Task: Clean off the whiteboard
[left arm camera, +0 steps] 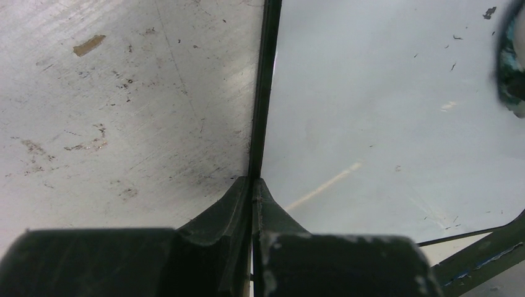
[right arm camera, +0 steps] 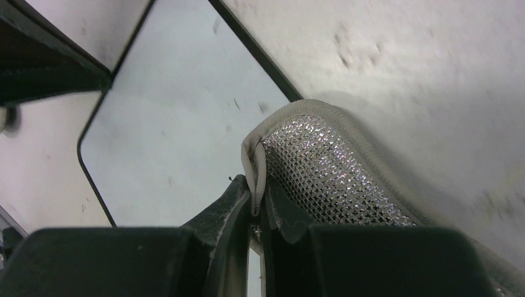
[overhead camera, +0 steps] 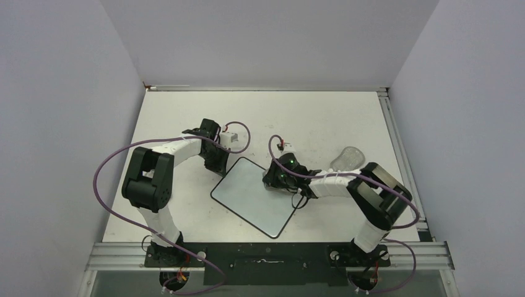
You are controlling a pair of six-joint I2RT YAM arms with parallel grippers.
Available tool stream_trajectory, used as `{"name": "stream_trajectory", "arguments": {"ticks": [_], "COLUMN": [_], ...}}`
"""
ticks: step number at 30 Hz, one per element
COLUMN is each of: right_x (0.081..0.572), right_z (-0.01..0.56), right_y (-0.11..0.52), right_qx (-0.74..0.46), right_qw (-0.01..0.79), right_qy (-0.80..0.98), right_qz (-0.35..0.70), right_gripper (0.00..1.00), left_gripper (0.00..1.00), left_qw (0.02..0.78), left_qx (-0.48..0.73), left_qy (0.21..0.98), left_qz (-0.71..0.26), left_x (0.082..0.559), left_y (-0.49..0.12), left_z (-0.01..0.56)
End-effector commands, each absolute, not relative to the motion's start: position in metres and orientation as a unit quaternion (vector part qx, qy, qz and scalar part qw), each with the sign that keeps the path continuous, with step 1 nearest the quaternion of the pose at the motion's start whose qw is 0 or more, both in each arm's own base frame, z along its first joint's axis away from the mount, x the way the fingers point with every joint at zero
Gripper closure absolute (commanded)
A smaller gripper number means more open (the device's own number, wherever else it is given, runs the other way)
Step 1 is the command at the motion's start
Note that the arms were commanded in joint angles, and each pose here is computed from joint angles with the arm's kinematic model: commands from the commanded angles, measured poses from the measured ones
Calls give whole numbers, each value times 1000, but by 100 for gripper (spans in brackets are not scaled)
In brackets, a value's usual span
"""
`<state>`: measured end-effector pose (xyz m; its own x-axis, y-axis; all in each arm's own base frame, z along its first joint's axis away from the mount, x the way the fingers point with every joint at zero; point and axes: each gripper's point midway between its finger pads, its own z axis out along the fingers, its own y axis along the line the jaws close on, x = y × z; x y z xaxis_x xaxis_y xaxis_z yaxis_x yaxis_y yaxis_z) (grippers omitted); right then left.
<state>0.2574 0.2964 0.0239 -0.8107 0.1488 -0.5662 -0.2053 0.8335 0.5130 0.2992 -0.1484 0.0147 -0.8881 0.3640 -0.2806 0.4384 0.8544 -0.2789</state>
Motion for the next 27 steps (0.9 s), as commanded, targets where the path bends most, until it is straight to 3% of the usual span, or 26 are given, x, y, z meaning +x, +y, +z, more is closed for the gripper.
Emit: {"name": "stream_trajectory", "arguments": {"ticks": [1, 7, 12, 16, 27], "right_x": [303, 360, 377, 353, 226], "right_z": [37, 42, 47, 52, 68], "right_y": [346, 421, 427, 392, 277], "right_qx": [-57, -70, -65, -63, -48], "right_qw": [330, 341, 347, 347, 320], "right_qy": [883, 864, 864, 873, 902], "right_qz": [329, 365, 360, 336, 286], "right_gripper": [95, 95, 95, 95, 95], "left_gripper": [100, 100, 100, 100, 100], "left_qw": [99, 96, 96, 101, 107], "left_qx": [228, 225, 216, 207, 203], "left_qy": [955, 957, 960, 960, 960], "left_qz": [-159, -156, -152, -159, -161], "left_x": [294, 292, 292, 293, 291], "left_y": [-152, -149, -146, -147, -145], "left_z": [6, 5, 7, 10, 14]}}
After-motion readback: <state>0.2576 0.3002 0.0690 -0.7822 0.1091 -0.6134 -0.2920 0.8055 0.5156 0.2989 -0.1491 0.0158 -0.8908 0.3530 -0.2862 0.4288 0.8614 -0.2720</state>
